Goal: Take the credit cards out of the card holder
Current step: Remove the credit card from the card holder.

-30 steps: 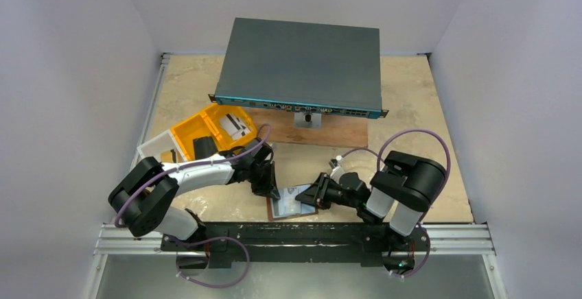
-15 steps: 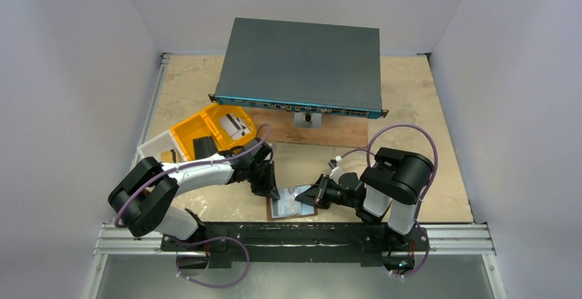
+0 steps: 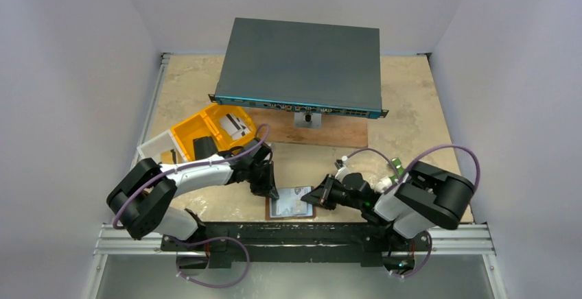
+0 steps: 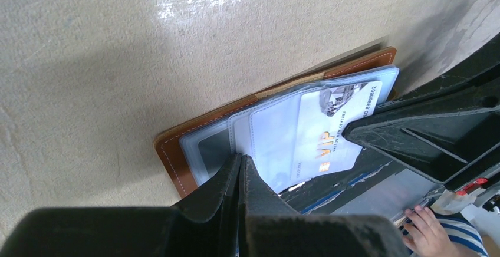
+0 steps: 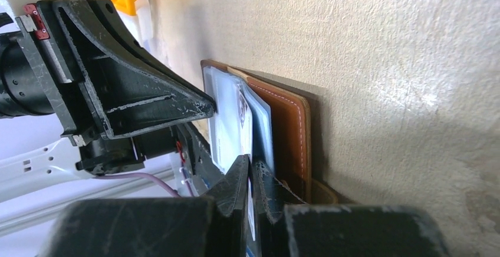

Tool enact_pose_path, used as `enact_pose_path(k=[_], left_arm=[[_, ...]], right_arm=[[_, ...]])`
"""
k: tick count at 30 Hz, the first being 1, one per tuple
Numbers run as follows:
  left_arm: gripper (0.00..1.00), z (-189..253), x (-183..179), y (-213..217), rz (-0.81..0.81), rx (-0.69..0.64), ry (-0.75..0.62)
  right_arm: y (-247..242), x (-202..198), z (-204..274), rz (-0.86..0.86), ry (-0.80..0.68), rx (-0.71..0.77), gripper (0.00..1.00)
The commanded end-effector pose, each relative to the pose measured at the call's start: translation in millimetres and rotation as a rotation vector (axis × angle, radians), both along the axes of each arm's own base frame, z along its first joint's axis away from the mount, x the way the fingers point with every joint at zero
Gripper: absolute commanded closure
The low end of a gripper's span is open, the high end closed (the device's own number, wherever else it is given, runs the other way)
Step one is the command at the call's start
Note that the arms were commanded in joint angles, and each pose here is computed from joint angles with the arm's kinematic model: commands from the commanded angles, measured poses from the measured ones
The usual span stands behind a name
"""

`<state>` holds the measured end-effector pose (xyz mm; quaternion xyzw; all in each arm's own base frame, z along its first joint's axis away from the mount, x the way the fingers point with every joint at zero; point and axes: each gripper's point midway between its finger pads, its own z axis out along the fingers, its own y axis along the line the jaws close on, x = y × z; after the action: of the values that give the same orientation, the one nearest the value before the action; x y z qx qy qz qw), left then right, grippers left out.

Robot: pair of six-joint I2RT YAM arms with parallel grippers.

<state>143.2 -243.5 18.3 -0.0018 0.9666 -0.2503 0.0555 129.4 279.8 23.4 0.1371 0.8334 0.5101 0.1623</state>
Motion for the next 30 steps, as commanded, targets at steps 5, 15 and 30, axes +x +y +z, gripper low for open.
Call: enact_pose_path(k=[5, 15, 30], left_arm=[[1.00, -29, -10, 46, 0.020, 0.208, 0.010], [1.00, 7, 9, 20, 0.015, 0.090, -0.073], [0.50, 86, 15, 15, 0.008, -0.195, -0.245]], right_arm=[[-21, 11, -11, -0.038, -0.057, -0.209, 1.00], [-12, 21, 32, -0.011, -0.156, -0.195, 1.00], [22, 26, 103, 0.041, -0.212, 0.001, 1.00]])
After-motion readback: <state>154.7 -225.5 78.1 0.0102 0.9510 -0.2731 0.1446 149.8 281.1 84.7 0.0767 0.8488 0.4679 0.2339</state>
